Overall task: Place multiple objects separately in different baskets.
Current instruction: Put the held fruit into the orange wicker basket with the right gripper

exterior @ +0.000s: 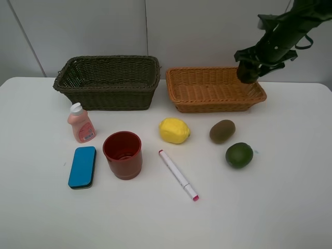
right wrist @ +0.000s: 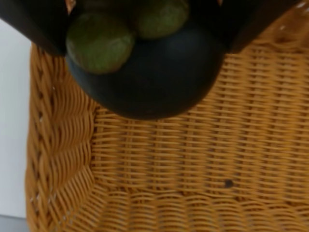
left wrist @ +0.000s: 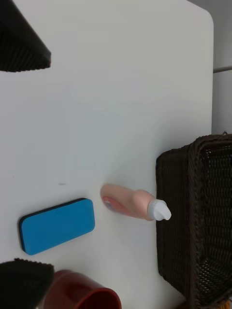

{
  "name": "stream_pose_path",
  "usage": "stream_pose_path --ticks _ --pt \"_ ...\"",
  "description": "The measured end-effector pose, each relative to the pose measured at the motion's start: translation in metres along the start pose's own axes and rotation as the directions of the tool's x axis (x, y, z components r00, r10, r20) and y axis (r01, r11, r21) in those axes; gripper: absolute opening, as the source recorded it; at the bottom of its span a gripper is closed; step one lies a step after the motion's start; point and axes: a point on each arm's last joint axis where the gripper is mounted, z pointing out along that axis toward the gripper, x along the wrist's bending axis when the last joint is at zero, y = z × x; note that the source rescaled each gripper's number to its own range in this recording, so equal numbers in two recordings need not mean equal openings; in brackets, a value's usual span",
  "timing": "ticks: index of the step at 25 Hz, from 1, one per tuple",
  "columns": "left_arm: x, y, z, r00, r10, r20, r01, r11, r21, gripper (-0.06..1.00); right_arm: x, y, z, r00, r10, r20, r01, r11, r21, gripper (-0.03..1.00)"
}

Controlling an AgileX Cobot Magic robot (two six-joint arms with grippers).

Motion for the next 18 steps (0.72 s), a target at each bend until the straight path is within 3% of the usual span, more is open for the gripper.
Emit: stream_pose_path --ticks 7,18 --pt "0.0 0.0 0.0 1.0 0.0 0.0 0.0 1.0 0.0 1.0 0.0 -0.012 0.04 1.0 0.008 -0.011 -0.007 0.997 0.074 0.63" --pt "0.0 0.0 0.0 1.0 0.0 0.0 0.0 1.0 0.0 1.0 0.0 -0.011 0.044 1.0 0.012 -0.011 -0.011 0.998 0.061 0.63"
